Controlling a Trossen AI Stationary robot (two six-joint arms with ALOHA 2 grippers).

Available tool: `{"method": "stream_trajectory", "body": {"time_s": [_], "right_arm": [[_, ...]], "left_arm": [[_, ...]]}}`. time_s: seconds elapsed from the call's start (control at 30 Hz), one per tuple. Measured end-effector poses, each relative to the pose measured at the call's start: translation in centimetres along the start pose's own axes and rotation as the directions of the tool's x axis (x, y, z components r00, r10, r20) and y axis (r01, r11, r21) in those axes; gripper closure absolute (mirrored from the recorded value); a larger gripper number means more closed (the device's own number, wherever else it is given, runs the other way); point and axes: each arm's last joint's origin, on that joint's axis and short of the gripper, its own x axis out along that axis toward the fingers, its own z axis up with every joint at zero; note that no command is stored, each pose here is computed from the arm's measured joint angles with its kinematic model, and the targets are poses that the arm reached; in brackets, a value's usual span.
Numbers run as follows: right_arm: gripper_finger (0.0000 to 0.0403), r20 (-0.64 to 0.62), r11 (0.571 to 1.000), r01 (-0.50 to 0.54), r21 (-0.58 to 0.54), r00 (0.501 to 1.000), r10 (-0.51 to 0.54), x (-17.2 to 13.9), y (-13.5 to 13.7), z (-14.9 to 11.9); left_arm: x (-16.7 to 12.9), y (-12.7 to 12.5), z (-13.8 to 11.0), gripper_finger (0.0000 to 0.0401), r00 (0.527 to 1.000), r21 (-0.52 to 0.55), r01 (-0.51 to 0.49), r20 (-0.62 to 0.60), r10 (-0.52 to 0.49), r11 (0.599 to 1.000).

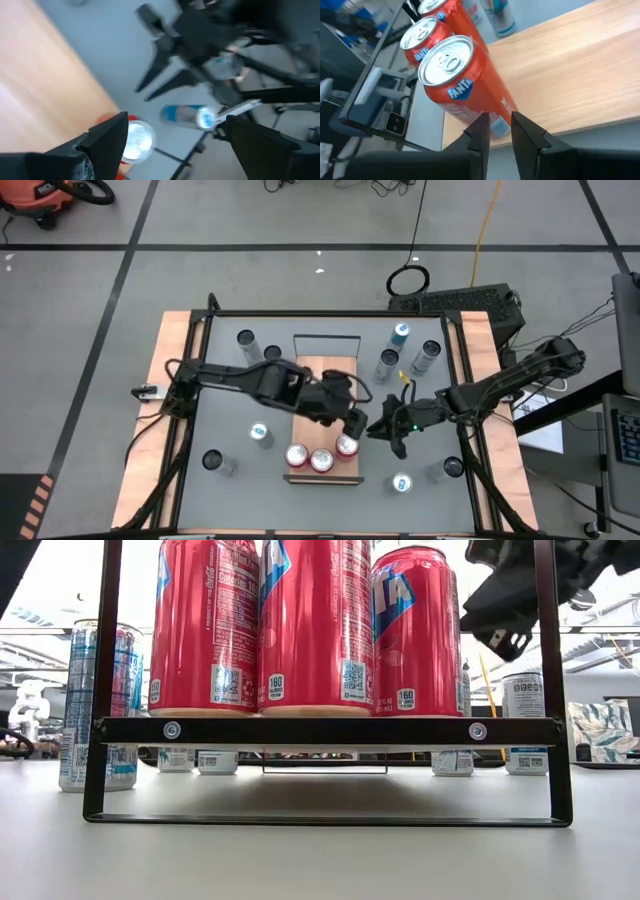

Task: Sort soda cans
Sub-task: Put the red soda can on the shelf and align it with the other red soda cans

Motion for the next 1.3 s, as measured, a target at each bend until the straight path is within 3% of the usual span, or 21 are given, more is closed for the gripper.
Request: {"method": "stream_trajectory", "body": {"time_s": [0.1,0.2,0.37,0.5,0.63,0.8,0.93,1.1,1.3], "right_arm": [[0.0367,-0.022,1.0,0.015,-0.019,1.0,-0.015,-0.4,0.9,1.4],[0.0382,-0.024,0.999,0.007,-0.037,1.0,-0.008,-0.8,1.9,2.5],[0.0401,-0.074,0.998,0.062,-0.003,0.995,-0.062,-1.2,1.8,3.0],[0.04,-0.136,0.99,0.135,0.039,0.982,-0.129,-1.2,0.6,2.7],[0.0399,-0.187,0.989,0.138,0.05,0.974,-0.126,-1.4,0.0,2.7],[0.0399,-0.199,0.991,0.119,0.056,0.974,-0.106,-1.3,-0.5,3.0],[0.0399,-0.195,0.992,0.127,-0.009,0.973,-0.126,-1.2,-0.9,3.2],[0.0402,-0.206,0.985,0.149,-0.081,0.965,-0.163,0.2,-2.0,3.2],[0.0402,-0.148,0.993,0.019,-0.116,0.988,-0.036,2.4,-1.9,4.0]], "left_arm": [[-1.5,-1.5,-1.5,0.0065,0.996,0.085,0.084,0.037,-0.087,0.993],[-2.2,-2.4,-3.7,0.0065,0.993,0.174,0.105,0.027,-0.111,0.979],[-3.1,-3.1,-7.6,0.0065,0.997,0.252,0.07,0.008,-0.074,0.965],[-3.6,-3.3,-9.2,0.0065,0.996,0.287,0.03,0.072,-0.053,0.957],[-3.5,-2.9,-8.8,0.007,0.997,0.342,-0.01,0.079,-0.018,0.94],[-2.9,-1.8,-6.1,0.0101,0.999,0.359,0.025,-0.048,-0.009,0.933],[-3.8,-1.0,-4.8,0.0138,0.992,0.371,0.045,-0.125,0.002,0.927],[-4.0,0.2,-4.7,0.0173,0.978,0.433,-0.014,-0.182,0.103,0.901],[-4.2,0.3,-5.0,0.0192,0.973,0.433,-0.016,-0.2,0.113,0.901]]}}
